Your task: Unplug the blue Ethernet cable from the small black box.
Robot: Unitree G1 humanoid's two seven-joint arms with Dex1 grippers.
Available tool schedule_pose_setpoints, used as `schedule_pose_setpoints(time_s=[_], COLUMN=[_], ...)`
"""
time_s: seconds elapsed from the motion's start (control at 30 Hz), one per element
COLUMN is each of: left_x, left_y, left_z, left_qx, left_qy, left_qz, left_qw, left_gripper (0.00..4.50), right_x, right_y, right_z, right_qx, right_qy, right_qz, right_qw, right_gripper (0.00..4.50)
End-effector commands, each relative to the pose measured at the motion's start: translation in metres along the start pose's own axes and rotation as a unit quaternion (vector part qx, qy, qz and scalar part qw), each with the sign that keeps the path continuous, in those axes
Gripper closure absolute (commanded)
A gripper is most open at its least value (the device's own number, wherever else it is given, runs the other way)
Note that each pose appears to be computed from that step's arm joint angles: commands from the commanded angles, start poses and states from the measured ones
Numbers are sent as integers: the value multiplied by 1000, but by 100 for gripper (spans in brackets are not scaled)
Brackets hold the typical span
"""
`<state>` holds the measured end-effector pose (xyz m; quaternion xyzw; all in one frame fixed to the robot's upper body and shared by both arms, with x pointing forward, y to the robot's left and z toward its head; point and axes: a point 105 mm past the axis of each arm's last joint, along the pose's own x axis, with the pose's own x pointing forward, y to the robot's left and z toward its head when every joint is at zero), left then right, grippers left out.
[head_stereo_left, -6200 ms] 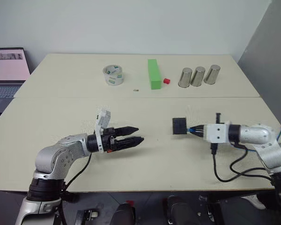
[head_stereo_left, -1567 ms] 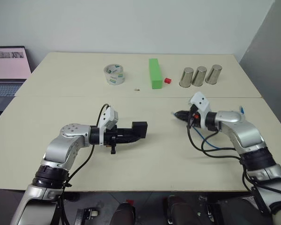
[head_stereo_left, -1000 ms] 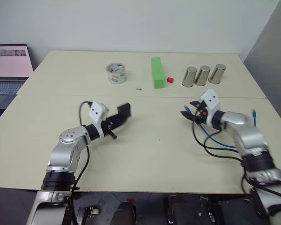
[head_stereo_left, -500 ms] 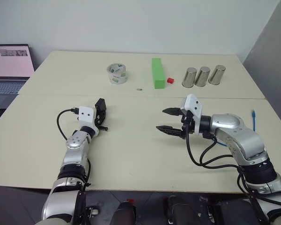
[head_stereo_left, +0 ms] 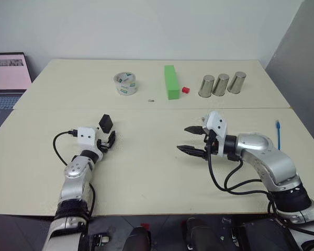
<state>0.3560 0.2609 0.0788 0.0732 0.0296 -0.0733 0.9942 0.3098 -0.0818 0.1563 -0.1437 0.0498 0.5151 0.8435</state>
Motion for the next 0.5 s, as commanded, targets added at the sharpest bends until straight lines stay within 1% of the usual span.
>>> schedule_pose_setpoints(time_s=[0.03, 0.07, 0.2, 0.37, 0.5], left_x=[-17, -21, -34, -48, -54], left_y=[-3, -4, 4, 7, 9], left_z=[26, 28, 62, 77, 85], left_qx=[29, 33, 66, 82, 97], left_qy=[15, 21, 16, 43, 49], left_qz=[-65, -78, -140, -206, -222], left_qw=[997, 996, 988, 974, 969], left_gripper=[102, 102, 102, 102, 102], right_x=[-24, -28, -55, -84, -93], right_y=[-12, -14, -25, -44, -50], right_z=[5, 4, -5, -8, -9], right_qx=[-6, -3, -7, -11, -15], right_qy=[-10, -9, 16, 38, 51], right_qz=[-37, -40, -56, -87, -92], right_qw=[999, 999, 998, 995, 994], right_gripper=[74, 74, 74, 74, 74])
